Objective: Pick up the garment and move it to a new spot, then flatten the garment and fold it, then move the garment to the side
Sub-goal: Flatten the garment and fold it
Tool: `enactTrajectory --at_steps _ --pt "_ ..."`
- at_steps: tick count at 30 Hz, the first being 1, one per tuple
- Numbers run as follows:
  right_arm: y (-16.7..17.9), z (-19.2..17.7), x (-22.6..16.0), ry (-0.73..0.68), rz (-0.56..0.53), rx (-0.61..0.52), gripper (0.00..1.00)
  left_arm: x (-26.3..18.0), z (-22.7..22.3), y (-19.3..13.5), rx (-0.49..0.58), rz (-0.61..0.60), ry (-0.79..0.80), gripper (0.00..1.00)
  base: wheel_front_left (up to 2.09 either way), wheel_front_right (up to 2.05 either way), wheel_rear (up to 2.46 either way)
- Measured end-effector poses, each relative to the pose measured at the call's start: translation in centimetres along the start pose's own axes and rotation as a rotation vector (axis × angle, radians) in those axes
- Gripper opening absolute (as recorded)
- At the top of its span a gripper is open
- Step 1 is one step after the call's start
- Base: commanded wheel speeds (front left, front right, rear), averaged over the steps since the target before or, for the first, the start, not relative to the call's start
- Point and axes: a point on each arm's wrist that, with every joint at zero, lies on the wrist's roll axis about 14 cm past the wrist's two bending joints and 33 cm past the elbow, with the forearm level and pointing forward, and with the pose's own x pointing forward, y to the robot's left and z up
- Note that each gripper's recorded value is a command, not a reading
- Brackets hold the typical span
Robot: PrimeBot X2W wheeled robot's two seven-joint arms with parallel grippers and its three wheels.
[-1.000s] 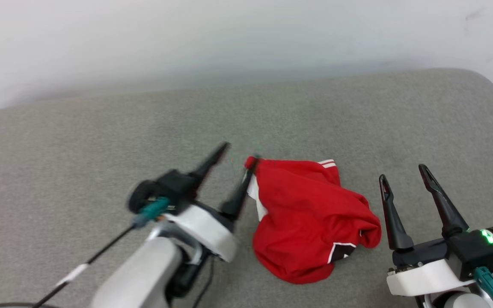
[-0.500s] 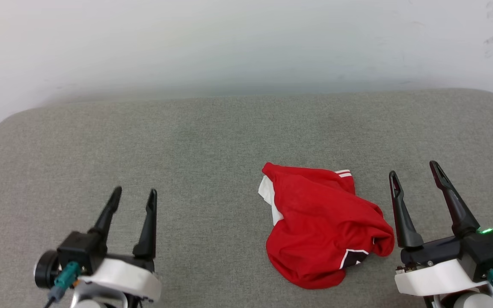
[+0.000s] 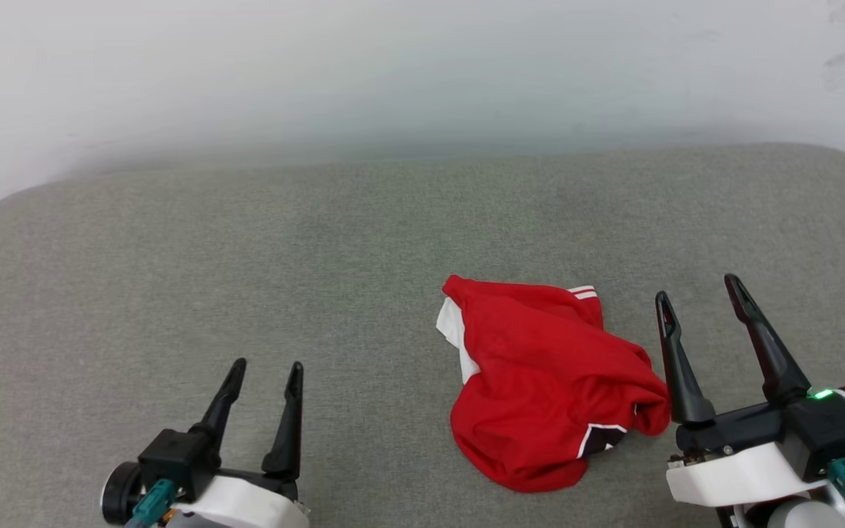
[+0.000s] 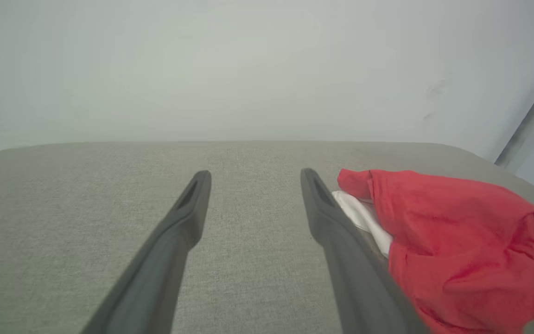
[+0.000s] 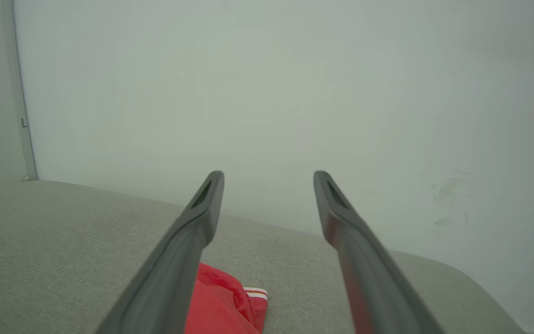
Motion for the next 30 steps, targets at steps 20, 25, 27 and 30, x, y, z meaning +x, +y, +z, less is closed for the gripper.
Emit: enactTrajectory --at_steps 20,25,27,30 --pt "-2.7 -6.3 1.4 0.152 -0.063 -0.022 1.00 12.0 -10.7 -8.7 0.120 -0.435 0.695 1.00 0.00 0.00 0.00" --pt "-3.2 -8.3 1.5 0.204 -0.074 -0.024 1.00 12.7 -13.8 -9.6 0.161 -0.486 0.822 1.00 0.00 0.00 0.00" --pt "-3.3 -9.0 1.6 0.218 -0.075 -0.024 1.00 12.9 -15.0 -9.5 0.167 -0.490 0.854 1.00 0.00 0.00 0.00" --pt "-3.3 -9.8 1.6 0.238 -0.074 -0.024 1.00 12.4 -16.7 -9.9 0.200 -0.514 0.913 0.95 0.00 0.00 0.00"
